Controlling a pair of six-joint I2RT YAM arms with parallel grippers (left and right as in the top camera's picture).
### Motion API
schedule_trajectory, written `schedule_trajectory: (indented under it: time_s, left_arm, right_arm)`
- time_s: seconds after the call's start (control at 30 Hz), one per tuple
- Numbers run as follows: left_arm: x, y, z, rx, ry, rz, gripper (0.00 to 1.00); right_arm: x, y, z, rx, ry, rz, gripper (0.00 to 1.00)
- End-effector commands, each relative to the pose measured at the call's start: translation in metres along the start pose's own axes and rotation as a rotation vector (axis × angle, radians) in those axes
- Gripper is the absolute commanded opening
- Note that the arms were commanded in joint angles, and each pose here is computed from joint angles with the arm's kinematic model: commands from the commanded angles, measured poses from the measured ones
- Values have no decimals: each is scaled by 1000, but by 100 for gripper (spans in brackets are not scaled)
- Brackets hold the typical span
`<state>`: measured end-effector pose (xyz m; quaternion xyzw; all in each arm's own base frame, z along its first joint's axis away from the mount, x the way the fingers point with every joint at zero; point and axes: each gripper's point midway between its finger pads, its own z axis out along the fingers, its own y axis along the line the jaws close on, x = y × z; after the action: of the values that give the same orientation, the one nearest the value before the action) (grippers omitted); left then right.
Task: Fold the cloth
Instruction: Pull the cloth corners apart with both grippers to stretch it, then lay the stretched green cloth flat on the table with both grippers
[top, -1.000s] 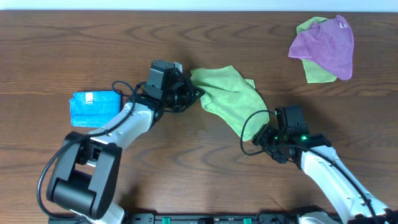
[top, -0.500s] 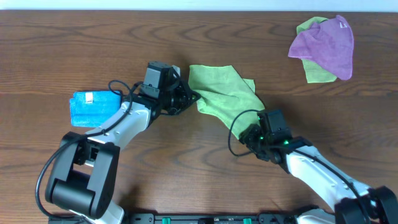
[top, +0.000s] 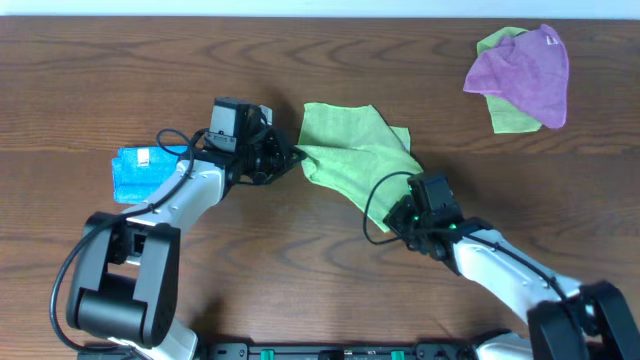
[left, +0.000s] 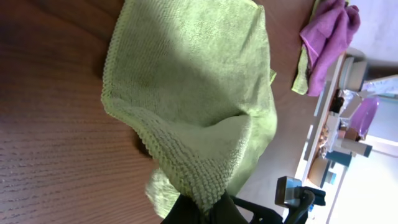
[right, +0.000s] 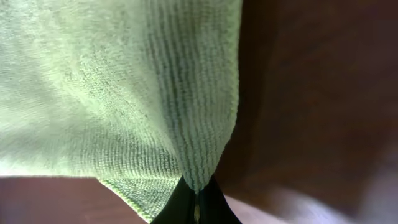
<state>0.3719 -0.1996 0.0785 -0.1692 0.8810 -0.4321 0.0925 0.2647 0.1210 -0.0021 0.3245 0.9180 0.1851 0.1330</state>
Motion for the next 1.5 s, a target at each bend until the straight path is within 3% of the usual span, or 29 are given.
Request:
schedule_trajectory:
  time_s: [0.0, 0.13, 0.3, 0.77, 1.1, 1.27, 1.47]
  left_arm:
    - [-3, -12, -10, 57, 16, 33, 6]
    - [2, -16, -17, 100, 64, 28, 6]
    - [28, -2, -24, 39, 150, 21, 6]
    - [100, 36, -67, -179, 351, 54, 6]
    - [89, 4, -82, -121, 268, 84, 6]
    - [79, -10, -86, -106, 241, 114, 6]
    - [95, 3, -92, -159, 300, 109, 6]
  right_arm:
    - [-9, 15, -24, -34, -50, -73, 1]
    - [-19, 23, -70, -24, -102, -112, 1]
    - [-14, 17, -106, -2, -96, -126, 1]
    - [18, -15, -120, 92, 36, -138, 1]
    - [-27, 55, -139, -131, -144, -239, 2]
    - [-24, 59, -133, -134, -100, -259, 1]
    - [-6, 34, -135, -57, -16, -246, 1]
